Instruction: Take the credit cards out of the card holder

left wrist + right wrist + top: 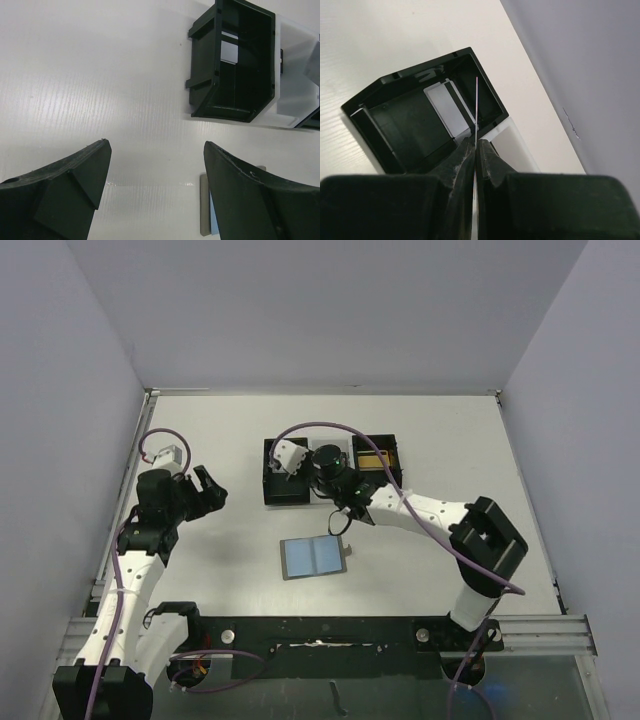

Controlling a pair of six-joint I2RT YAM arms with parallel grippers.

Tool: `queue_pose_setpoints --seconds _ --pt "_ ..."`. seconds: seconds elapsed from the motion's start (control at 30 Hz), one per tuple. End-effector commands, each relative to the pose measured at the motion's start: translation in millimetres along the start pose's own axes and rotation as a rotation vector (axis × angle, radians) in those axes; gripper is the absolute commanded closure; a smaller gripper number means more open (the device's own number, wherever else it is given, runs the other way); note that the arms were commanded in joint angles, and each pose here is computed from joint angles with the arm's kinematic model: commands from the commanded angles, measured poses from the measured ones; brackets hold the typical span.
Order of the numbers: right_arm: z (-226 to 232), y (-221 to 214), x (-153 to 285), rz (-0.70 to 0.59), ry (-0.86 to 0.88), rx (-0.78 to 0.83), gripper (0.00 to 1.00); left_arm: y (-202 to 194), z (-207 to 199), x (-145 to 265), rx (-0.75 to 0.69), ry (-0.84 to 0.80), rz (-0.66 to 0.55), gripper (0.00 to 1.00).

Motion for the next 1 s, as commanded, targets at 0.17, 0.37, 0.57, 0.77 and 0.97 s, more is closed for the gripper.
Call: queue_pose_setpoints --seconds 0.17,0.37,0.57,0.77,0.97 --pt "-20 19 -58 -0.048 0.01 0.026 1.0 20 -8 5 -0.009 -0.036 -0.086 0.25" --pt "-17 3 -85 0.003 0.053 0.055 1.0 19 -9 4 -0.008 -0.041 -0.078 0.25" --pt "-18 -14 -107 0.078 0.043 0.119 1.0 19 -9 4 -0.007 -0.042 -0.078 0.25" --pt "-15 -34 -122 0.142 0.058 0.221 1.0 18 -8 3 -0.007 -0.039 -0.071 0.25" --pt "-12 -50 -129 0.187 0.07 0.283 1.0 17 -8 2 -0.007 -0.04 -0.071 0.25"
Point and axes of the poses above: each gripper's point midway between its finger pads, its own x axis back along the fingers, its own z axis along the line the jaws close on, y = z × x, the point moved 1 cm from there along x, back along the fingers, and after that the axes turned 7 degrees about -x, right-handed, at the moved point
